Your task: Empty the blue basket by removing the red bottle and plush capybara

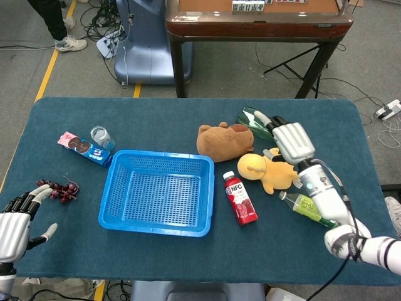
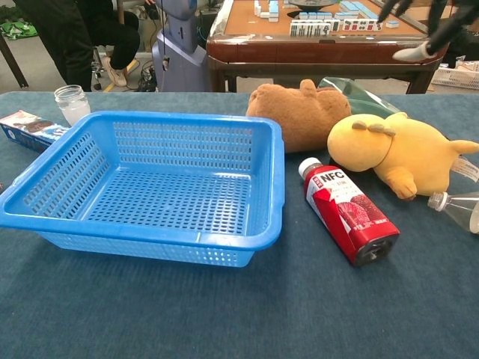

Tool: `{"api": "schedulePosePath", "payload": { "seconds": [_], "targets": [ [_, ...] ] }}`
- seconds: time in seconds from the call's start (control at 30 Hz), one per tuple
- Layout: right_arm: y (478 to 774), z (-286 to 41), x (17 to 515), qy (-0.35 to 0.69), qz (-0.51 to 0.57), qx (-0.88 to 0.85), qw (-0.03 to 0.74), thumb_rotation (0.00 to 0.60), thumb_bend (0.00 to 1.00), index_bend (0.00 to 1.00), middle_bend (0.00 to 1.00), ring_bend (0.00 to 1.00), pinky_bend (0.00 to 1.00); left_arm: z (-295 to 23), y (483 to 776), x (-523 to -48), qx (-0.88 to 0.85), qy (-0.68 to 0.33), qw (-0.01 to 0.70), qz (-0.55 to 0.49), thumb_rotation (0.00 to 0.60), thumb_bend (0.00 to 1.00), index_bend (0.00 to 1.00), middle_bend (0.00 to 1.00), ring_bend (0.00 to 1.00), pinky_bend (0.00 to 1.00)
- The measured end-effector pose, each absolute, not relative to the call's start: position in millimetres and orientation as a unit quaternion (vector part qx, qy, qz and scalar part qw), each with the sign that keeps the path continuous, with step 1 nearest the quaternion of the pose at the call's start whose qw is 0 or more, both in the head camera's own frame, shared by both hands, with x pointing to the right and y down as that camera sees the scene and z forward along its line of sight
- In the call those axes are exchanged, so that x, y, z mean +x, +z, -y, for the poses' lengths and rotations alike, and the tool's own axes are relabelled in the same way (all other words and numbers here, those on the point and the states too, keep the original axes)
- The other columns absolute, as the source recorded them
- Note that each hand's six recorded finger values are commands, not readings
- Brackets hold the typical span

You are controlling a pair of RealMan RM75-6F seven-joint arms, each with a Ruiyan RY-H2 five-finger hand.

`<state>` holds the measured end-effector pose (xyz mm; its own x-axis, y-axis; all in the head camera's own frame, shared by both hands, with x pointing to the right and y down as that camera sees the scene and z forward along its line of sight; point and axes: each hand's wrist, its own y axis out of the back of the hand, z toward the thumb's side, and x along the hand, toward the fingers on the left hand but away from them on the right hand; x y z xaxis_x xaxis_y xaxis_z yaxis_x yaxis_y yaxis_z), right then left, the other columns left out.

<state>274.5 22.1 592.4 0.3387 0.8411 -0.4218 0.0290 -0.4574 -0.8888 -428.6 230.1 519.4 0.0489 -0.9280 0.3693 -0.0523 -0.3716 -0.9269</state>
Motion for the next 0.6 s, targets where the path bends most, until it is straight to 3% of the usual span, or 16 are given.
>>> {"api": "schedulePosePath", "payload": {
  "seconds": [0.6],
  "targets": [
    [534,-151,425,0.543,0.413,-0.602,0.415,0.600,0.27,0.16,0.30,0.23,0.45,-226,529,-429,-0.603,-0.572,0.390,-0.396,0.600,0.24,0.23,0.19,0.20,0.23]
  ]
}}
